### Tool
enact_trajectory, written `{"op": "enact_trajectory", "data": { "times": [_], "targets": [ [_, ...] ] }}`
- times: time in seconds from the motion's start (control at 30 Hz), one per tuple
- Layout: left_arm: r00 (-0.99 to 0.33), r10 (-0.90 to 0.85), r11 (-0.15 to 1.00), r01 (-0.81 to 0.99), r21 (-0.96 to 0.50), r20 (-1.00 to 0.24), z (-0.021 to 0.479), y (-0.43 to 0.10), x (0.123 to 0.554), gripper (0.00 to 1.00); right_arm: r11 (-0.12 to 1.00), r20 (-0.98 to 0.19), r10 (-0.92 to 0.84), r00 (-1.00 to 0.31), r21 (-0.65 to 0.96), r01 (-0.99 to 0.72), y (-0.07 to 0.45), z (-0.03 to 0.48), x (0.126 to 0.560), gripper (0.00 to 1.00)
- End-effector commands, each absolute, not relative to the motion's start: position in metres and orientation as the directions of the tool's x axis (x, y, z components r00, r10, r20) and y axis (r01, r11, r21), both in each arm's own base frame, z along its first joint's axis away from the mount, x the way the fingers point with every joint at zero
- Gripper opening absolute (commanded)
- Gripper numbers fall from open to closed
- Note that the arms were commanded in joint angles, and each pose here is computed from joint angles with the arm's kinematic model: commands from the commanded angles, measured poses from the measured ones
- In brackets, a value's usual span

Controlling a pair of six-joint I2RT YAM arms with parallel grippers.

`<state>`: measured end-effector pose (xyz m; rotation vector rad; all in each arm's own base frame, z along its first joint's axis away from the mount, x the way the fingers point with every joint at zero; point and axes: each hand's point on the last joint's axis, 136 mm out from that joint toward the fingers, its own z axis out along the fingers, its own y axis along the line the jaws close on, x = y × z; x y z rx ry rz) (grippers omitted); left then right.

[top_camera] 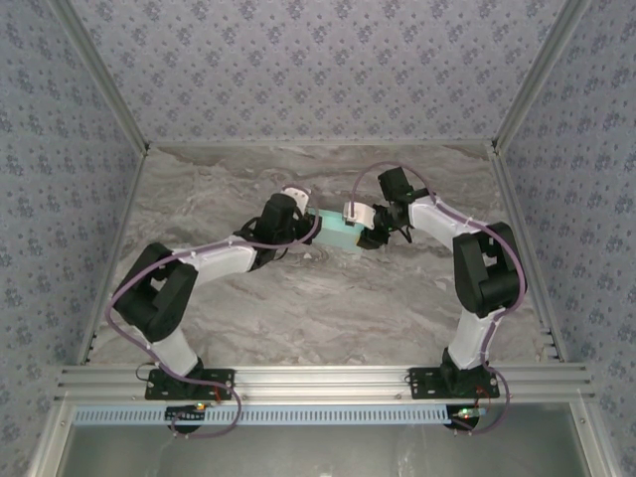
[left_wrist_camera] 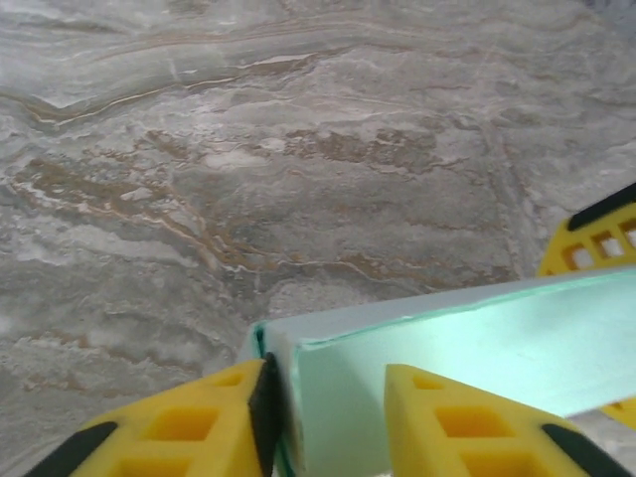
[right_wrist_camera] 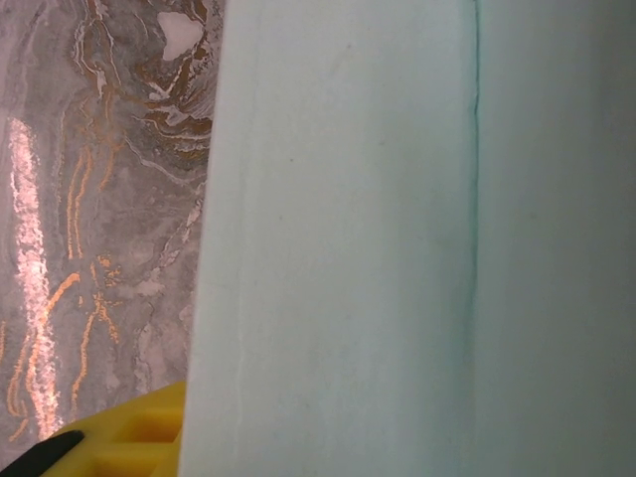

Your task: Fold the paper box

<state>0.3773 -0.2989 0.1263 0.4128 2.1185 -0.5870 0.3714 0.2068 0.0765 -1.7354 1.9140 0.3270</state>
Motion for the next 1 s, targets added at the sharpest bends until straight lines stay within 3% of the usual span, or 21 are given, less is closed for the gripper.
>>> {"op": "enact_trajectory", "data": {
  "times": [0.0, 0.2, 0.3, 0.53, 0.63, 0.7, 0.97],
  "targets": [
    [-0.699, 0.166, 0.703, 0.578, -0.414, -0.695, 0.083, -0.306, 0.32, 0.44, 0.079, -0.456, -0.89, 0.011, -0.178, -0.981, 0.208, 0.047, 0.364, 0.42],
    [-0.619, 0.041, 0.595, 0.646, -0.478, -0.785, 0.158, -0.289, 0.319, 0.52, 0.076, -0.458, -0.889, 0.006, -0.159, -0.984, 0.21, 0.04, 0.36, 0.42],
    [-0.599, -0.003, 0.608, 0.634, -0.477, -0.801, 0.19, -0.277, 0.325, 0.65, 0.077, -0.459, -0.889, 0.002, -0.153, -0.985, 0.209, 0.042, 0.36, 0.42],
    [-0.576, -0.085, 0.564, 0.645, -0.516, -0.813, 0.247, -0.266, 0.345, 0.67, 0.095, -0.474, -0.88, -0.025, -0.124, -0.988, 0.208, 0.046, 0.359, 0.42],
    [-0.596, -0.128, 0.59, 0.596, -0.544, -0.793, 0.247, -0.261, 0.363, 0.67, 0.093, -0.484, -0.875, -0.027, -0.111, -0.989, 0.21, 0.048, 0.357, 0.43],
    [-0.628, -0.137, 0.648, 0.528, -0.549, -0.766, 0.232, -0.257, 0.38, 0.67, 0.092, -0.489, -0.872, -0.027, -0.109, -0.99, 0.21, 0.05, 0.356, 0.42],
    [-0.74, -0.096, 0.687, 0.435, -0.582, -0.666, 0.165, -0.278, 0.419, 0.67, 0.09, -0.495, -0.868, -0.035, -0.087, -0.992, 0.212, 0.049, 0.355, 0.43]
  ]
}}
